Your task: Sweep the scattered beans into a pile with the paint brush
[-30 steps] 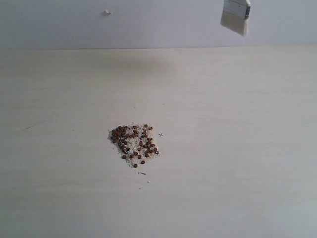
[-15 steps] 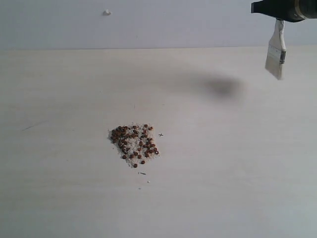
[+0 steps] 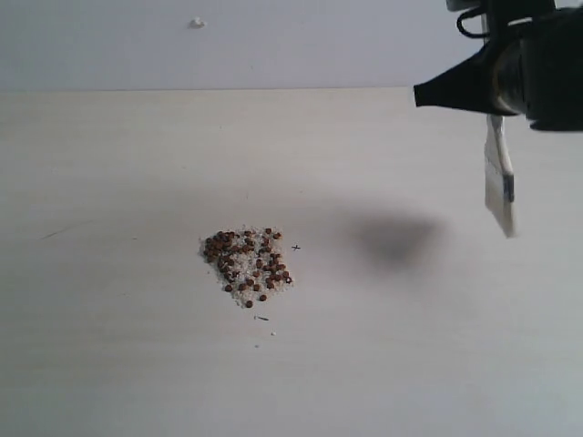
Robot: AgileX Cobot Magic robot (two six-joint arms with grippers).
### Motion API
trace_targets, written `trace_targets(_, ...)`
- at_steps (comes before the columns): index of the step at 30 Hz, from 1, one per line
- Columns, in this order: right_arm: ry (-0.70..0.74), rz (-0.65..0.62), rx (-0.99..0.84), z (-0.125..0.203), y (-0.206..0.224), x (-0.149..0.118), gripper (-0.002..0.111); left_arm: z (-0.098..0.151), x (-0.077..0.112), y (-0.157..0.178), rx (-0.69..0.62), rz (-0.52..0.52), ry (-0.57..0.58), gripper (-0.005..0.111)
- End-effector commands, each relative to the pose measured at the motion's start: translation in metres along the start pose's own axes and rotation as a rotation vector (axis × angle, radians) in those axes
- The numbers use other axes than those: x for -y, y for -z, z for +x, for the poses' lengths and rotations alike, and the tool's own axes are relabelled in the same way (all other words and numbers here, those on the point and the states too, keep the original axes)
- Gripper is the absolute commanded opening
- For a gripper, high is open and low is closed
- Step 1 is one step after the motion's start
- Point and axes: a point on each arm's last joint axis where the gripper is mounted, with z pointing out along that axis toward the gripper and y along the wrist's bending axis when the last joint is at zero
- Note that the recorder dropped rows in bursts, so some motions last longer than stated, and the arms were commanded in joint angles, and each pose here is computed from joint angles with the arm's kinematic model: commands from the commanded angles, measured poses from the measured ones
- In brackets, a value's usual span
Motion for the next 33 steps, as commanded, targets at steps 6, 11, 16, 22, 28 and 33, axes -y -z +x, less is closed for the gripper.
trace_targets(6,-0.150,-0.138,0.061,0.047,0.059,-0.008,0.000,0.000,0.001,0.000,0.003,0.010,-0.005,0.000)
trace_targets(11,-0.172,-0.210,0.157,0.048,0.081,-0.010,0.000,0.000,0.001,0.000,0.003,0.010,-0.005,0.000)
trace_targets(16,-0.184,-0.197,0.193,0.043,0.086,-0.007,0.000,0.000,0.001,0.000,0.003,0.010,-0.005,0.000)
trace_targets(22,-0.178,-0.078,0.250,0.039,0.086,0.004,0.000,0.000,0.001,0.000,0.003,0.010,-0.005,0.000)
trace_targets(28,0.009,-0.041,0.261,0.039,0.086,0.005,0.000,0.000,0.001,0.000,0.003,0.010,-0.005,0.000)
trace_targets(33,0.179,-0.075,0.248,0.041,0.086,0.000,0.000,0.000,0.001,0.000,0.003,0.010,-0.005,0.000)
